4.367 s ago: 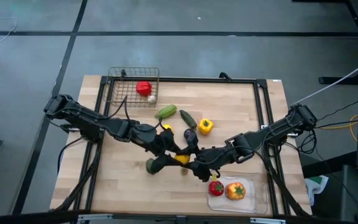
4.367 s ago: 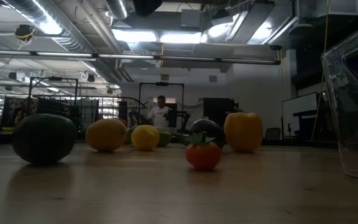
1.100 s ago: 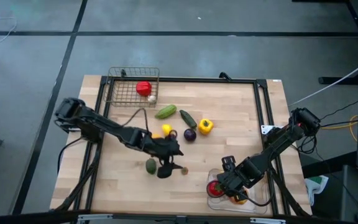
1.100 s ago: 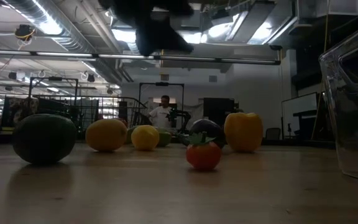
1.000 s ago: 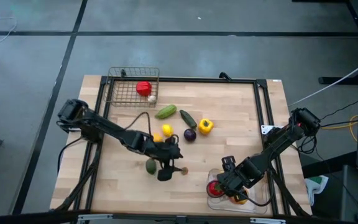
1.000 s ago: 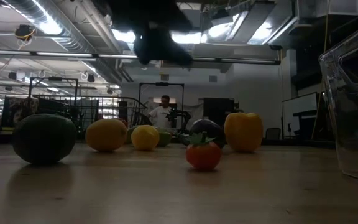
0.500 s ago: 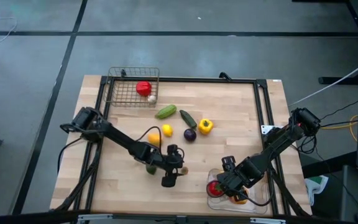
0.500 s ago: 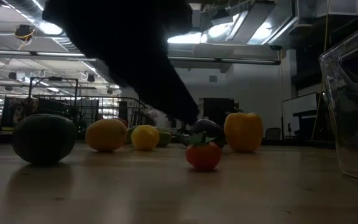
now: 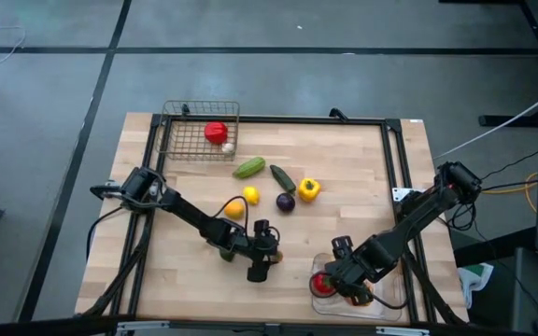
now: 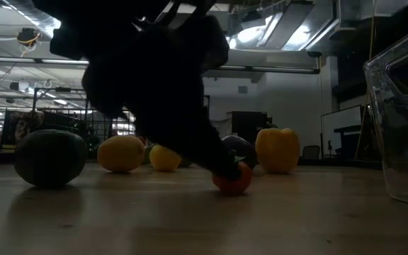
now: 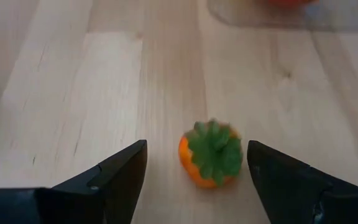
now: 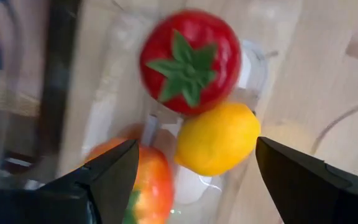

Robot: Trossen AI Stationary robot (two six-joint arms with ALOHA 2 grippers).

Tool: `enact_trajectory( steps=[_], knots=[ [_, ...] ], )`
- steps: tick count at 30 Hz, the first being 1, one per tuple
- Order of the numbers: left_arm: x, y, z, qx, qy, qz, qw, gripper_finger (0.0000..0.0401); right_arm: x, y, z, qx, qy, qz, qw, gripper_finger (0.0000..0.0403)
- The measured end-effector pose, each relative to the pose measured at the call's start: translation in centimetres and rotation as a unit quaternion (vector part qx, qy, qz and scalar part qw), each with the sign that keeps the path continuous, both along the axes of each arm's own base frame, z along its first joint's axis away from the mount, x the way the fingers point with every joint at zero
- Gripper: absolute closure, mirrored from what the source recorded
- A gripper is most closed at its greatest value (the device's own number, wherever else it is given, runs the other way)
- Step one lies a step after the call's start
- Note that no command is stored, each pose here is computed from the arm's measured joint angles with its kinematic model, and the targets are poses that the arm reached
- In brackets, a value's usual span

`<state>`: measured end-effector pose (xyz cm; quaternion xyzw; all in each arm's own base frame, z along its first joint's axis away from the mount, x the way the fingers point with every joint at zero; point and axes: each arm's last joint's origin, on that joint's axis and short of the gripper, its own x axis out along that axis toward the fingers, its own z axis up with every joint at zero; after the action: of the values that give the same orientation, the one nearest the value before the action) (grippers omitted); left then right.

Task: Sort produce into baskets
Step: Put the small orange tomato into the transparent bin

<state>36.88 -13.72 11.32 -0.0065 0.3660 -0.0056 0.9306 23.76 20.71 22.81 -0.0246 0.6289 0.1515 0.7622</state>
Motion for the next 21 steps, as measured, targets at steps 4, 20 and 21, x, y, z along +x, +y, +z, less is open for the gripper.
enact_trajectory(
  steps=[4, 20, 21],
  knots=[
    [0.0, 0.0, 0.0, 0.006, 0.002, -0.002, 1.0, 0.0154, 0.3, 0.2, 1.4, 0.007, -0.008, 0.0, 1.0, 0.0084],
    [0.0, 0.0, 0.1, -0.012, 0.0, 0.012, 1.0, 0.025, 0.8, 0.3, 3.5, -0.032, -0.059, 0.006, 0.998, 0.0084],
    [0.0, 0.0, 0.1, -0.016, 0.0, 0.016, 1.0, 0.0253, 0.8, 0.2, 3.5, -0.041, -0.064, 0.009, 0.997, 0.0084]
  ],
)
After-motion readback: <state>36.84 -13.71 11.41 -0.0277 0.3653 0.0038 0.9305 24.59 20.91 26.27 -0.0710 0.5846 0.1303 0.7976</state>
